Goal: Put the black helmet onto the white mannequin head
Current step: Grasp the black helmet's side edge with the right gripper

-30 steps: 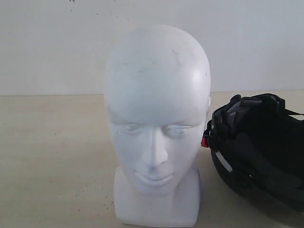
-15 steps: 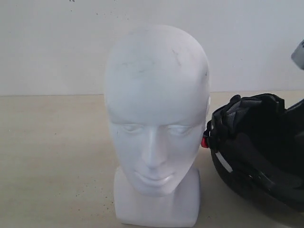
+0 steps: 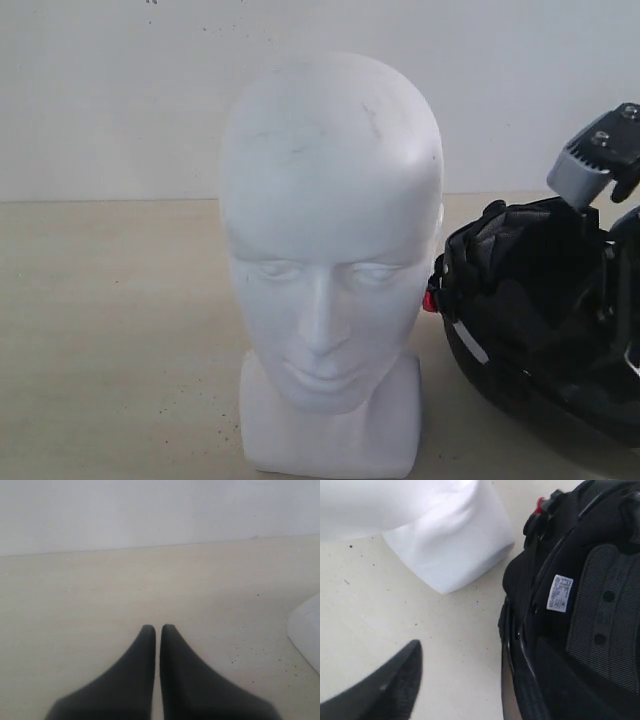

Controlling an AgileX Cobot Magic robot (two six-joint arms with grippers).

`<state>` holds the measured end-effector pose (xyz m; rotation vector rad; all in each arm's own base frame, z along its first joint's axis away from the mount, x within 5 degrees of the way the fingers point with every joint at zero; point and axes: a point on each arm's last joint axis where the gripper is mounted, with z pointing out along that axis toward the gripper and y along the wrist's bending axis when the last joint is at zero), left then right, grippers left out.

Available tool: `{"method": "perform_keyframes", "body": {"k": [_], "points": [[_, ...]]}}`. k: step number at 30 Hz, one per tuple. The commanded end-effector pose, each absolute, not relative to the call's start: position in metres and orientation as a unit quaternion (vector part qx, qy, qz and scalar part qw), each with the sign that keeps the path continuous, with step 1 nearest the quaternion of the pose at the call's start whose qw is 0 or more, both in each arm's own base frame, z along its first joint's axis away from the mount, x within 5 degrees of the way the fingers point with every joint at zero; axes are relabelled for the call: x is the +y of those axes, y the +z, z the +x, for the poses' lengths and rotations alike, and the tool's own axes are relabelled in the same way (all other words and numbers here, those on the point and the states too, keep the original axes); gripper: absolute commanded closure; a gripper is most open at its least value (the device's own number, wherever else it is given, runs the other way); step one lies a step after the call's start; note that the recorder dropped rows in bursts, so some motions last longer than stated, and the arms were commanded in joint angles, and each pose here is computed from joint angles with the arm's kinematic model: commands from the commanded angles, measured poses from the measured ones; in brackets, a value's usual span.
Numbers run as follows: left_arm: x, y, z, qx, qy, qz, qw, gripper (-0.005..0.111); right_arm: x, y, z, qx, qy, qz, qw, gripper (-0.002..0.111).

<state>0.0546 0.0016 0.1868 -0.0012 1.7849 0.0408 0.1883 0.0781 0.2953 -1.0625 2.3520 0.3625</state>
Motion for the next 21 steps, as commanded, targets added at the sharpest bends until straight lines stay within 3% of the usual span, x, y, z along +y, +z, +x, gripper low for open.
{"method": "perform_keyframes", "body": {"k": [1,21], "points": [[0.001,0.186,0.054,0.778,0.016,0.0,0.628,0.102,0.078,0.287,0.193,0.884,0.13,-0.38,0.238,0.032],[0.001,0.186,0.054,0.778,0.018,0.002,0.628,0.102,0.085,0.233,0.232,0.908,0.131,-0.367,0.153,0.034]]}}
